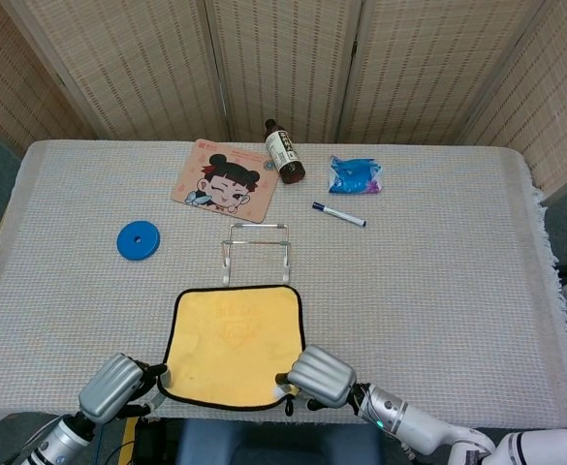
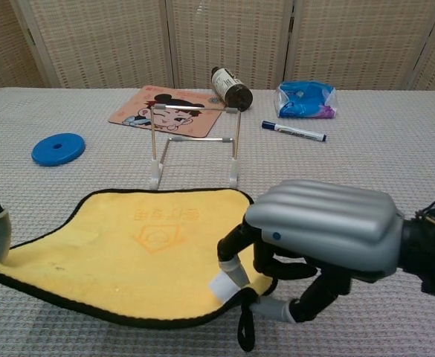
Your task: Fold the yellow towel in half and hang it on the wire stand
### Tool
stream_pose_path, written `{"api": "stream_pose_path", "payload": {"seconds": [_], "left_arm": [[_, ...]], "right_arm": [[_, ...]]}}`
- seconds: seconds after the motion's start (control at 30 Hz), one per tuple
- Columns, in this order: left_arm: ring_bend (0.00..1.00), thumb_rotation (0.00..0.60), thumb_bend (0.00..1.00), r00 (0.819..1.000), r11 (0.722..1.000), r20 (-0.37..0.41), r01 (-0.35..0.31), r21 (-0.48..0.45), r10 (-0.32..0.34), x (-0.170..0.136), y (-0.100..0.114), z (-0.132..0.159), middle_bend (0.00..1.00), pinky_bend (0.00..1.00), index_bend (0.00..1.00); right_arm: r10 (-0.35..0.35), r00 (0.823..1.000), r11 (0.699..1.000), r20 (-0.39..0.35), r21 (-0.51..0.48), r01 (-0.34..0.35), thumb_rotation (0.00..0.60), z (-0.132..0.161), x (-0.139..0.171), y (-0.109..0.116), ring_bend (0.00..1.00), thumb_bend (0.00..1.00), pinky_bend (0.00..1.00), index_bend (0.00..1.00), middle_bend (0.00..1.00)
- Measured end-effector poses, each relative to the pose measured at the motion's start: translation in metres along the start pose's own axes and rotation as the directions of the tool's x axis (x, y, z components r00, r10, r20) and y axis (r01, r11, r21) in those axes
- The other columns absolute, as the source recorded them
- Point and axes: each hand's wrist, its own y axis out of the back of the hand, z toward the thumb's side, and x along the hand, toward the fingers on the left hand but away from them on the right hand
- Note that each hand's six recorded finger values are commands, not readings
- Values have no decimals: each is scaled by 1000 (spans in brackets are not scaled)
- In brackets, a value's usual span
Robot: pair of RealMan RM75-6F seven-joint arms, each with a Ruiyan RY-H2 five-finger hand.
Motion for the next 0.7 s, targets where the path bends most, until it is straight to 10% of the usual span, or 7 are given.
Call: {"api": "stream_pose_path", "payload": {"seconds": [0.7], "left_arm": [[845, 600, 537, 993, 997, -95, 59, -58, -65, 36, 6, -26, 994, 1000, 651]], "right_arm": [[-26, 994, 999, 109, -23, 29, 600, -25, -4, 2, 1000, 518, 1000, 732, 961]]}}
